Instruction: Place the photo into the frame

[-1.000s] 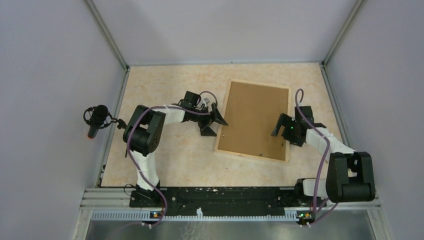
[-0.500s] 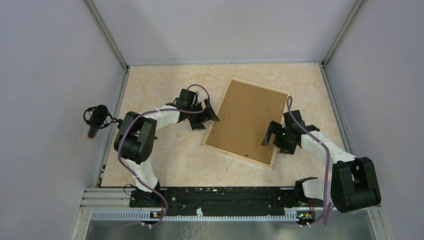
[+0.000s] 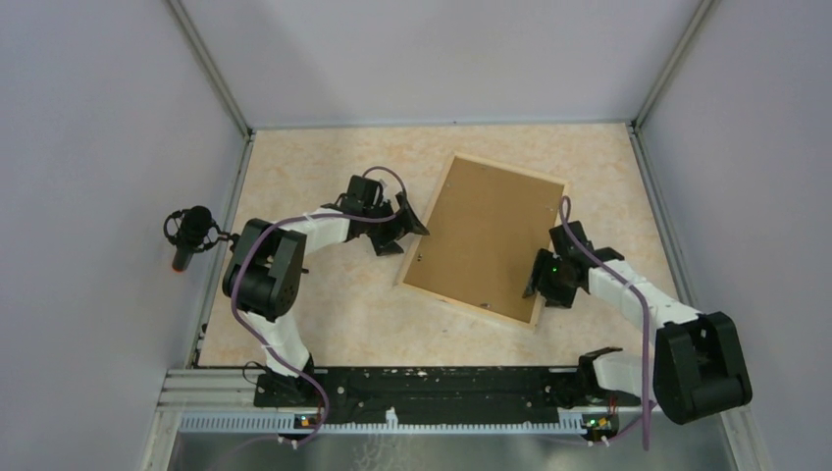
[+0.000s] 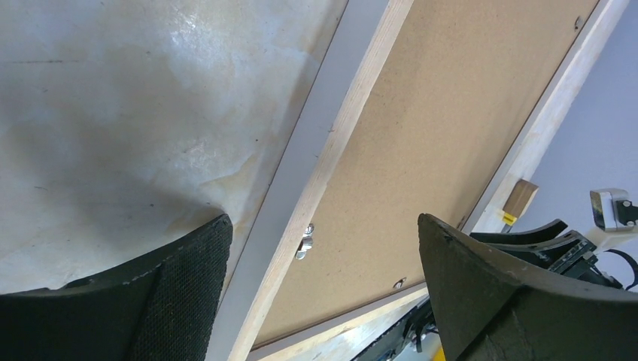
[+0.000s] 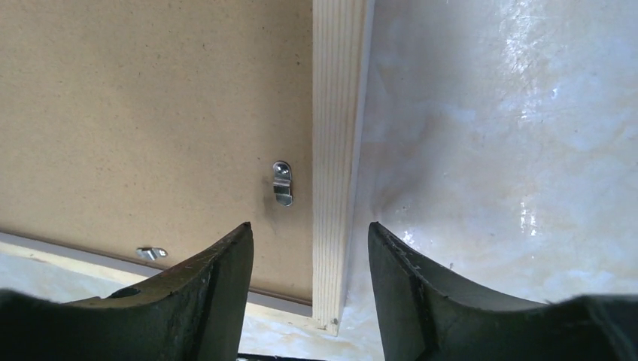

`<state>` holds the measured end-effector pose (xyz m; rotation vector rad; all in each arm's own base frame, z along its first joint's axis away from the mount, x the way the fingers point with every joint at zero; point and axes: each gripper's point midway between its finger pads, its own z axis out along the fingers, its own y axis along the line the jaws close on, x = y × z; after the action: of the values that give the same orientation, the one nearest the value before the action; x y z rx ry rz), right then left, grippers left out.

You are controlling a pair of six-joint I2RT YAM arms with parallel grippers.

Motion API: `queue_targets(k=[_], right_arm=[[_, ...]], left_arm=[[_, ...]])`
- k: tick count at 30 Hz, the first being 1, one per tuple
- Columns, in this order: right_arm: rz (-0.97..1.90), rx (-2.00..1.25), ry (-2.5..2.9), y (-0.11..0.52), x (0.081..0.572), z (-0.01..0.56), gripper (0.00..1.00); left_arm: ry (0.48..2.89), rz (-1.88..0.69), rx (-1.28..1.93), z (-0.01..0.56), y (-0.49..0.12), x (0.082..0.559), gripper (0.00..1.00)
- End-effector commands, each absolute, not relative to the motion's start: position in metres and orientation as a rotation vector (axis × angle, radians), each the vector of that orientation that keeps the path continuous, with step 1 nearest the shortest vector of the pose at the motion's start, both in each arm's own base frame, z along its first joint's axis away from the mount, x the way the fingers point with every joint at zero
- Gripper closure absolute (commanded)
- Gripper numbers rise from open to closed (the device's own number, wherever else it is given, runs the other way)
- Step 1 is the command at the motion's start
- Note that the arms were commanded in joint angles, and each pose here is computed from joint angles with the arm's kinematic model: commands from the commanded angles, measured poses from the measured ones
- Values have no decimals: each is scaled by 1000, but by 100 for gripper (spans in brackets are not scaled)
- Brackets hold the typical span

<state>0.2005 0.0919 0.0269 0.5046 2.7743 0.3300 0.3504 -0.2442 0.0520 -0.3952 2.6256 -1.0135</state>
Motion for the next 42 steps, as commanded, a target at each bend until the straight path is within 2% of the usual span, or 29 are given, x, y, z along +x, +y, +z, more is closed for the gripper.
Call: queue_targets(k=[1,7,13,19,23,27,31,35,42], right_arm=[[186,463,2748,90,215,39,43],[42,416,2780,89,217,32,44],[-31,393,2788,84,222,27,53],[-81,383,2793,79,224,26,54],[-42,385,2809,83,218,22,66],[-15,369,2839,86,214,20,82],[-85,369,2832,77,213,17,88],[-99,351,2822,77,220,18,100],[-43,351,2724,78,230,42,100]], left_arm=[[2680,-1014,-446,36,-241,337,3],[2687,-1073,-459,37,-245,333,4],[2687,-1075,-460,38,-245,332,4],[2681,-1074,-461,40,-243,334,4],[2688,-1085,-463,38,-244,334,4],[2700,-1122,-514,34,-241,335,4],[2674,-1154,-528,38,-239,337,4],[2670,-1155,-544,38,-236,340,4],[2662,-1184,-555,39,-236,340,4]])
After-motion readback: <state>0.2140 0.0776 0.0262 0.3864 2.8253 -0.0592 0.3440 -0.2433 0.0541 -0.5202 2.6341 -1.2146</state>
